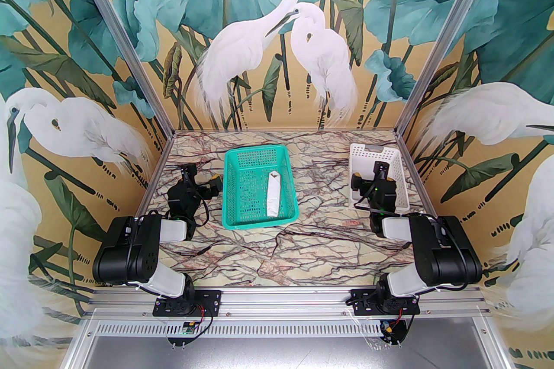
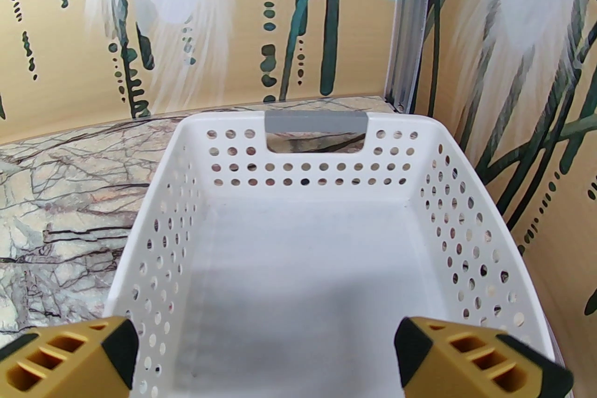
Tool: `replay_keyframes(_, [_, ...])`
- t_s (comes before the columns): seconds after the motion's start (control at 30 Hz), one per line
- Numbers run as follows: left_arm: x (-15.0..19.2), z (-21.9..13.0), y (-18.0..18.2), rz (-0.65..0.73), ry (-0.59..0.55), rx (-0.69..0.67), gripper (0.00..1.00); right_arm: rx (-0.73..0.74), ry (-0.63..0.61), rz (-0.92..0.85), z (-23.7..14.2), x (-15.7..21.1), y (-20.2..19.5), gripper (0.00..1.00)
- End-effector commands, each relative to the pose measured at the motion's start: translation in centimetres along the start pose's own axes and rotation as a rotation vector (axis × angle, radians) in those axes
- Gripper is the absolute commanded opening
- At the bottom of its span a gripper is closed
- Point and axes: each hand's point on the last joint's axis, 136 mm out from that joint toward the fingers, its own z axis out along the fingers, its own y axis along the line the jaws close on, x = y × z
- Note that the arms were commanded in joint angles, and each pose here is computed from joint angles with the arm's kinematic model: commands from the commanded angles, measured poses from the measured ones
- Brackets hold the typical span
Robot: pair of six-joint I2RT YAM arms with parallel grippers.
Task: Place the utensils on the paper napkin and roll it up
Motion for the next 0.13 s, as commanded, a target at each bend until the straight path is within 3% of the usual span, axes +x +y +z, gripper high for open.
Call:
replay_keyframes(0.0, [0.33, 0.1, 0.26, -0.014, 0.016, -0.008, 1.0, -0.017, 0.003, -0.014, 0.13, 0.18, 0.29, 0.99])
replay_keyframes(0.1, [0.34, 0.11, 0.24, -0.014, 0.017, -0.007, 0.99, -0.017, 0.001, -0.013, 0.14, 0.08, 0.3, 0.99])
